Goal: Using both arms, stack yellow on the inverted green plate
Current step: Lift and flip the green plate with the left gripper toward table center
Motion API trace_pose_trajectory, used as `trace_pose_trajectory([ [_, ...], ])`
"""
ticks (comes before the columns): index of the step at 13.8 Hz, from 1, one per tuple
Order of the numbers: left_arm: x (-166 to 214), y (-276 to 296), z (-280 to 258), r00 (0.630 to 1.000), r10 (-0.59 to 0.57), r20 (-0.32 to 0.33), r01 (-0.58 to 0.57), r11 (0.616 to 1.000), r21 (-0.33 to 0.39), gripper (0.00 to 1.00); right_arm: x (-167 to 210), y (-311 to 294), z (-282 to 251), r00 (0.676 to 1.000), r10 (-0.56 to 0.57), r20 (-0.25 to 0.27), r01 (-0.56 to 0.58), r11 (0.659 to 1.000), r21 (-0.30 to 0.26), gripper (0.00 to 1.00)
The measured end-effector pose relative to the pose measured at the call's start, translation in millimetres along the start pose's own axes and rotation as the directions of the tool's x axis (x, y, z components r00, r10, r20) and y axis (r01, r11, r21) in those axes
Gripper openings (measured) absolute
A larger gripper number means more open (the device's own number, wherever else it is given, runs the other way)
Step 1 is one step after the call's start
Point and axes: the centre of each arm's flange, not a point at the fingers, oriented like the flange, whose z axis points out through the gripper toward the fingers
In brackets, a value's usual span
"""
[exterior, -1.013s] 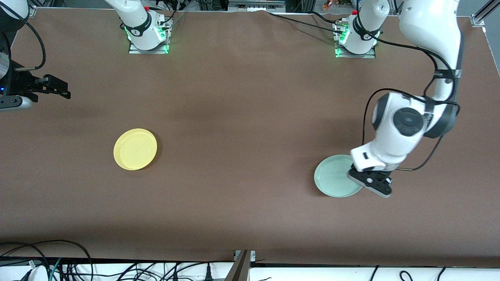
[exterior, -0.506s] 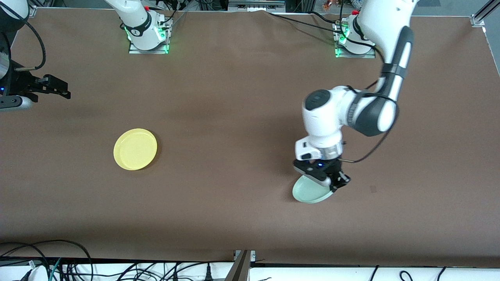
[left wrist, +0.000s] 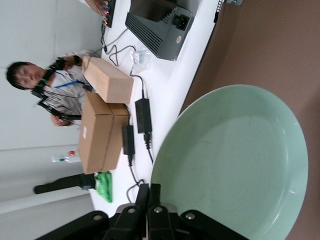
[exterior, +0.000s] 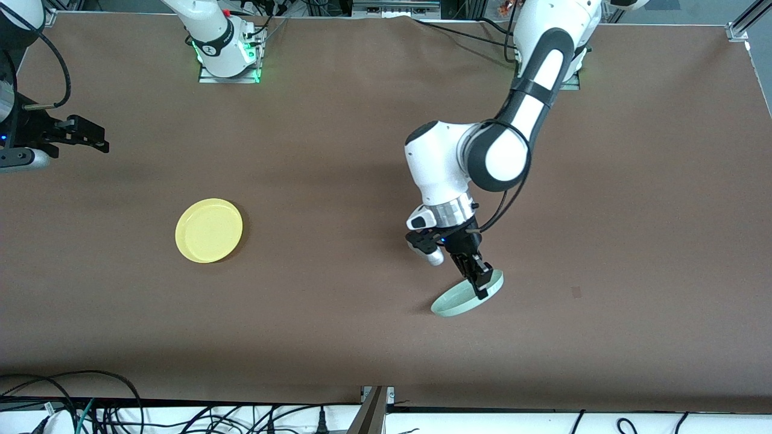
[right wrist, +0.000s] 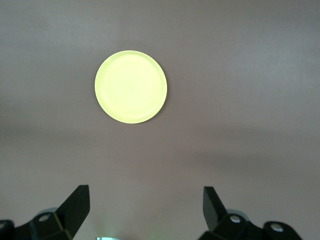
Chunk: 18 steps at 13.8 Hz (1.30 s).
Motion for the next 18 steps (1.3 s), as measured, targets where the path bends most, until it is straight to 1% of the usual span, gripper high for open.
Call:
trace_pose_trajectory([
  [3,12.3,17.7,-21.0,0.999,0.026,0.037,-0.029,0.996,0.084,0.02,0.0,0.1,0.0,1.0,0.0,0.0,0.0,1.0,0.0,1.0],
  [7,29.4,69.2,-50.6,0.995,0.065,0.079,-0.078,0.982,0.171,0.02,0.0,0.1,0.0,1.0,0.0,0.0,0.0,1.0,0.0,1.0],
  [9,33.4,94.3,-59.6,0.992,0.073,0.103,-0.092,0.977,0.193,0.02,0.1,0.3,0.3,1.0,0.001,0.001,-0.001,1.0,0.0,1.0],
  [12,35.7,130.6,-62.6,0.993,0.049,0.109,-0.075,0.965,0.25,0.02,0.2,0.3,0.5,1.0,0.001,0.001,-0.001,1.0,0.0,1.0],
  [15,36.1,164.9,-64.9,0.992,0.039,0.116,-0.07,0.959,0.274,0.02,0.2,0.3,0.7,1.0,0.001,0.002,-0.001,1.0,0.0,1.0],
  [18,40.6,183.0,-73.1,0.992,0.021,0.124,-0.058,0.95,0.308,0.02,0.1,0.3,0.6,1.0,0.001,0.002,-0.001,1.0,0.0,1.0],
])
